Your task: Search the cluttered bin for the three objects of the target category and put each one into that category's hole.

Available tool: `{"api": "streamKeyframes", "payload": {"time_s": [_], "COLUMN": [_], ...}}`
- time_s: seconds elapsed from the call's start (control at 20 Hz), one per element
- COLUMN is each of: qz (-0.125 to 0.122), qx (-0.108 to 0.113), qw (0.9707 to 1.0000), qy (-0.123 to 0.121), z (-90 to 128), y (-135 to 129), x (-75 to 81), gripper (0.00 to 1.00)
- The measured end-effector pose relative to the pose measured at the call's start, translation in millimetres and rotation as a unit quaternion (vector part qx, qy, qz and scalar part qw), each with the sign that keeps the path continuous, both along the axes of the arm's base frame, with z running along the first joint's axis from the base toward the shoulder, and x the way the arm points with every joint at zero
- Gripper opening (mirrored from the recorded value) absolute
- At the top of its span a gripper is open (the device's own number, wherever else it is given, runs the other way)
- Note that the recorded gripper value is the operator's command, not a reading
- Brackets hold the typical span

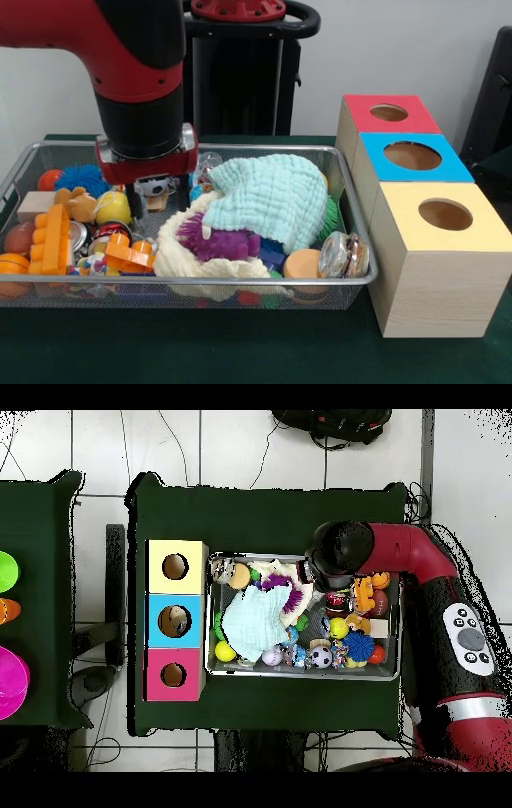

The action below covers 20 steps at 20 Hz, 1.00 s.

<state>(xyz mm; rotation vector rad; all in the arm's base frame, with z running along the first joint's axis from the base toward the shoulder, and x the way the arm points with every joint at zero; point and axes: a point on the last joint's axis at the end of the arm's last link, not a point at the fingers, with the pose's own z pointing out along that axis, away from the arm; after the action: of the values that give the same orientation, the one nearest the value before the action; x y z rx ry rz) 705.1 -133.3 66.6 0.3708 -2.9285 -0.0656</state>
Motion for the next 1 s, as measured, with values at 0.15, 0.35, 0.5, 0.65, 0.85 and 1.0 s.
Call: {"api": "streamKeyframes", "payload": {"time_s": [0.15, 0.35, 0.5, 0.65, 0.85, 1.0], "qz": [-0.001, -0.009, -0.02, -0.035, -0.062, -0.076], "qx": [0.001, 0.003, 0.006, 0.009, 0.008, 0.006], "qw": [1.0, 0.9999, 0.9996, 0.9991, 0.9979, 0.997], "qy": [0.003, 0.01, 0.018, 0.022, 0.017, 0.006], "z": [-4.2, -3.9, 2.3, 14.0, 35.5, 45.7], "y": [-1.7, -15.7, -37.4, -66.7, -111.9, -133.5], "x": [-1.8, -13.8, -34.0, -62.2, -110.0, -138.3], "gripper": [1.0, 1.0, 1.0, 1.0, 1.0, 1.0]}}
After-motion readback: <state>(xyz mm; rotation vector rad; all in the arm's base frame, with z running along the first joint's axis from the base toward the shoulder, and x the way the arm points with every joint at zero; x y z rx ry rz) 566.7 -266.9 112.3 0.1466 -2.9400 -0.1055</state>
